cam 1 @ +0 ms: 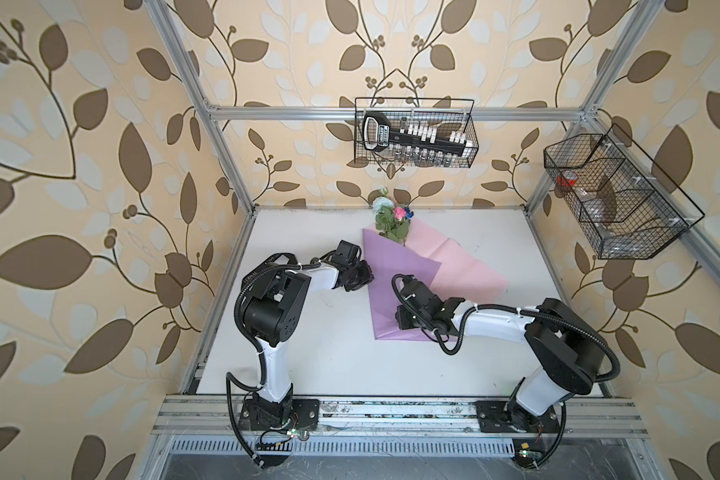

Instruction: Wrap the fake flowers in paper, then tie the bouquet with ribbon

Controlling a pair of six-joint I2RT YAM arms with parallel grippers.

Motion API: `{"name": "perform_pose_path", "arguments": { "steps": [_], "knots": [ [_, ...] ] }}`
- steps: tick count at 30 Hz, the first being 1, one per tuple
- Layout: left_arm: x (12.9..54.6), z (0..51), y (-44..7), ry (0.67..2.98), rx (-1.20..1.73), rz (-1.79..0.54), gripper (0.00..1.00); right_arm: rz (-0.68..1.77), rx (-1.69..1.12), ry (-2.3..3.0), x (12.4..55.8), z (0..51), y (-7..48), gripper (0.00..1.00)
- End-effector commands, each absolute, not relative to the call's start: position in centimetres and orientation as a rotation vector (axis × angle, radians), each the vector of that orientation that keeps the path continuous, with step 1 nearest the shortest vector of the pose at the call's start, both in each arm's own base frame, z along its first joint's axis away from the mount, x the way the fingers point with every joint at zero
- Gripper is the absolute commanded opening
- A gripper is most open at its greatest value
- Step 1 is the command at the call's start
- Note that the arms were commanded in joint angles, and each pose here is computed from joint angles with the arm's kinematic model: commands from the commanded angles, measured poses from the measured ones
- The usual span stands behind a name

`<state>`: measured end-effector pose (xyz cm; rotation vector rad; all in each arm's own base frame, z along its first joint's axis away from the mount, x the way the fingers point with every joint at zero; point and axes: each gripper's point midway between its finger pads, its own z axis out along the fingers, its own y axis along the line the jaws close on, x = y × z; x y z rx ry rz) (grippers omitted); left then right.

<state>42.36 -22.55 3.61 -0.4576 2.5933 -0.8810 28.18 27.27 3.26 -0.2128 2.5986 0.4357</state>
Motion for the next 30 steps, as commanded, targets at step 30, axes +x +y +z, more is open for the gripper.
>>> {"name": "perform_pose_path", "arguments": {
  "steps": [30],
  "knots": [
    [61.3, 1.4, -18.3, 2.448, -0.679, -0.971, 0.26, 0.458, -0.237, 2.64, 27.9, 3.0, 28.1, 0.25]
  ]
}}
